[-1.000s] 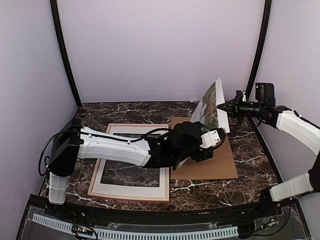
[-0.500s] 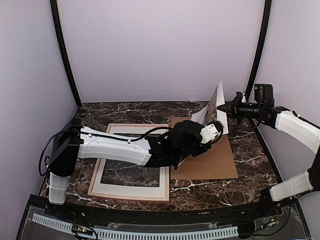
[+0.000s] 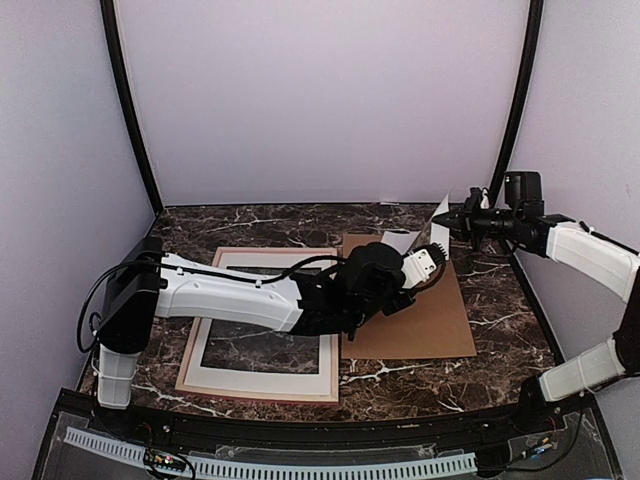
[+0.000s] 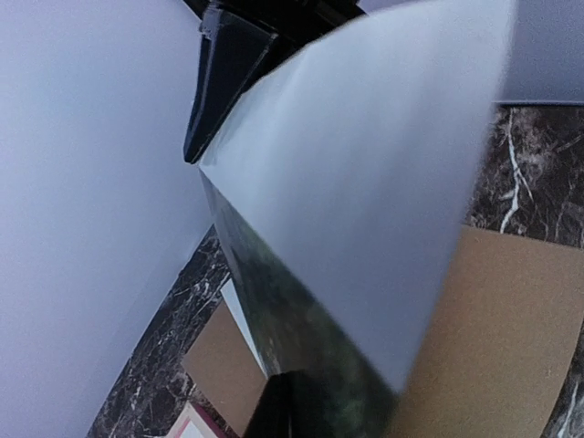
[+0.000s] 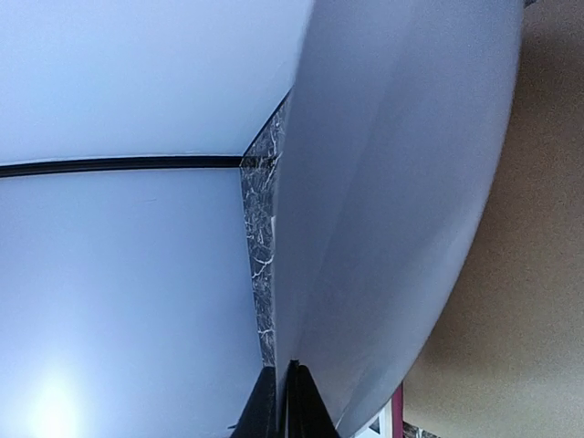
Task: Put the photo into the frame
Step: Pass from the right arm to the left, then turn over the photo, then pass from the left arm to the right, then place the photo on the mat board.
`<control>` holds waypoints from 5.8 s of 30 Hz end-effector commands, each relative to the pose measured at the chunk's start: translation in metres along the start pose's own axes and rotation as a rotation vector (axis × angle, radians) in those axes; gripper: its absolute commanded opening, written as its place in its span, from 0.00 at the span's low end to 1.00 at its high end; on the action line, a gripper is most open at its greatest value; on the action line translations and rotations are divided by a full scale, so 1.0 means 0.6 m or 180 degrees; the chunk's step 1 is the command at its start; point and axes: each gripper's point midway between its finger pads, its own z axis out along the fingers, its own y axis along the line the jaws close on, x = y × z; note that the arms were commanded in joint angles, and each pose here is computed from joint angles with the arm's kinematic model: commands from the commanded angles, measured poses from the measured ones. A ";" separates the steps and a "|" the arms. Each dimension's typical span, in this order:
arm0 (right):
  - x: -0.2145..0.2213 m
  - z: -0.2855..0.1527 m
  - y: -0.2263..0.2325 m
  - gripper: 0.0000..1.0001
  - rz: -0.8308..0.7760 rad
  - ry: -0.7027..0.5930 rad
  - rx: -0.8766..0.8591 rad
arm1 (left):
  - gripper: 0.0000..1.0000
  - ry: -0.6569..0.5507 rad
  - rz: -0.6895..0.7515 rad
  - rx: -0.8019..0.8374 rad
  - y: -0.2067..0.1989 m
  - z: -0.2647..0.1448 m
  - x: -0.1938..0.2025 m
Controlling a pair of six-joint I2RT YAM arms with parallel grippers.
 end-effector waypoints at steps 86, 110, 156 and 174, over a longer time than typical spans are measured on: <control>0.236 0.327 -0.163 0.68 -0.0575 0.1004 0.0653 | 0.00 0.0503 -0.5949 -0.0835 0.289 -0.357 0.452; 0.182 0.349 -0.140 0.38 -0.0473 0.0622 0.0380 | 0.10 0.0692 -0.5861 -0.0731 0.263 -0.356 0.467; 0.069 0.360 -0.188 0.00 -0.0996 0.1067 0.0339 | 0.60 0.1634 -0.5542 -0.0046 0.143 -0.385 0.486; 0.080 0.353 -0.171 0.00 -0.1320 0.1568 0.0328 | 0.86 0.1722 -0.4933 -0.0683 0.191 -0.440 0.514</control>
